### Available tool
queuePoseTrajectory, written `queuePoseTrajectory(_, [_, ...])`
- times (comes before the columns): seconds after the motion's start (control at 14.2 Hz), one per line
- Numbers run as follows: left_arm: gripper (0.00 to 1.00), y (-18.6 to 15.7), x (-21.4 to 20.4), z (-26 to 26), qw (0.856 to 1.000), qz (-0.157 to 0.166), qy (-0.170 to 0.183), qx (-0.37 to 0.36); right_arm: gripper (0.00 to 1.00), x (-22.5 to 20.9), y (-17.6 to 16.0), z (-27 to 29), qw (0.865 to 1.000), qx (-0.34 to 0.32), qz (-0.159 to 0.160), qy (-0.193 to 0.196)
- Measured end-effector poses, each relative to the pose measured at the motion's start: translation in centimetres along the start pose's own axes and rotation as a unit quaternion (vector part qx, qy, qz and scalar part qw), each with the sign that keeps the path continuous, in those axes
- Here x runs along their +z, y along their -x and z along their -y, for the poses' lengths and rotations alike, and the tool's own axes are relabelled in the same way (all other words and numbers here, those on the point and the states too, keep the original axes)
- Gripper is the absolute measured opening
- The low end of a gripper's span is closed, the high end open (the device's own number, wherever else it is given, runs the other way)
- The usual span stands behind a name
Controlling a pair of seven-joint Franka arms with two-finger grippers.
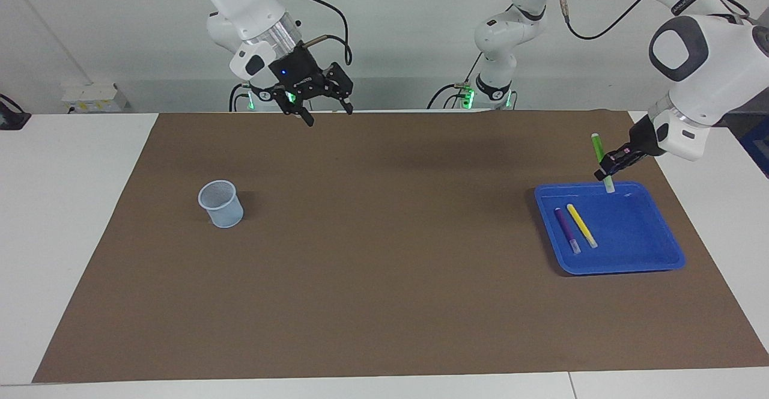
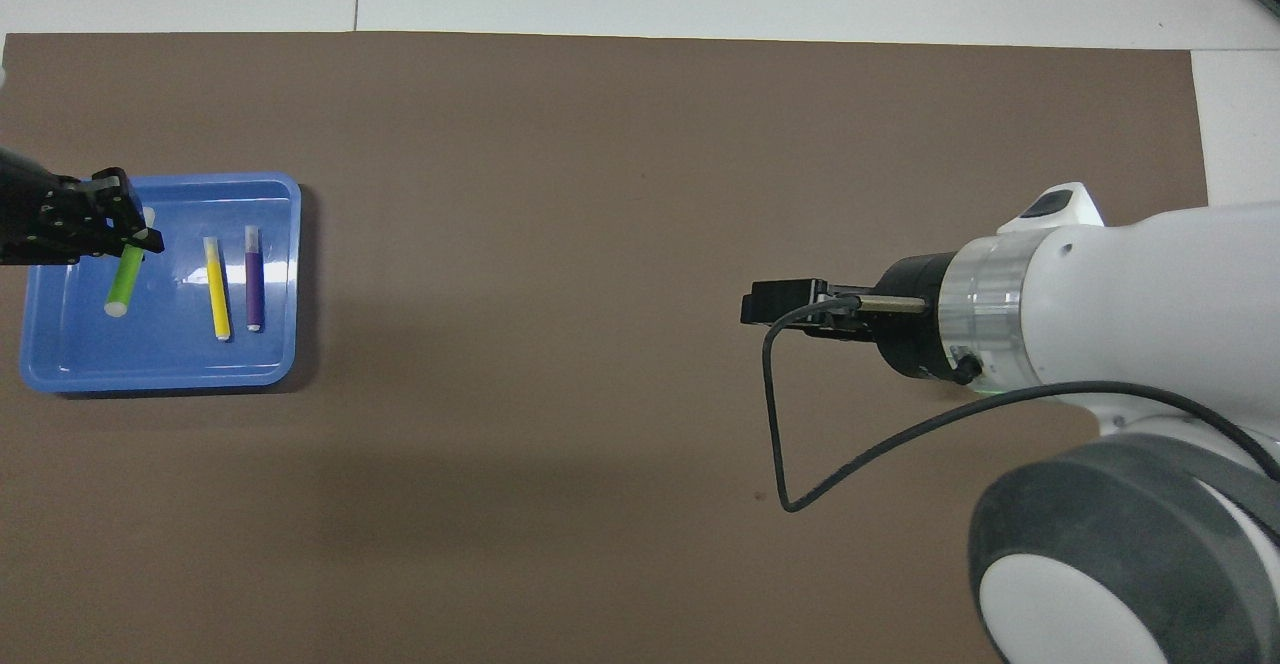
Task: Right arm passes pens to left for tray arrangement
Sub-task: 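Carry the green pen to the tray with the left gripper while the right gripper withdraws, then lower the green pen into the blue tray with the left gripper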
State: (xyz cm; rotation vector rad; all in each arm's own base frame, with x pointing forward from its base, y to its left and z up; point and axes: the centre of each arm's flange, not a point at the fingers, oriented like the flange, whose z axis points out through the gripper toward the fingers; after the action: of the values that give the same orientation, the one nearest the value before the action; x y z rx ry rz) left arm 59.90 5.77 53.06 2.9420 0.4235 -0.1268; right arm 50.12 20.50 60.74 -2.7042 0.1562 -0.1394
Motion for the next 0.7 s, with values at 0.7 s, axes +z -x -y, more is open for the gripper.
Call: queuePoseTrajectory(0.7, [0.19, -0.7, -1.1, 7.8, 0.997, -0.006, -0.020, 0.078, 1.00, -0.3, 0.1, -2.0, 0.996, -0.029, 0.020, 0.080])
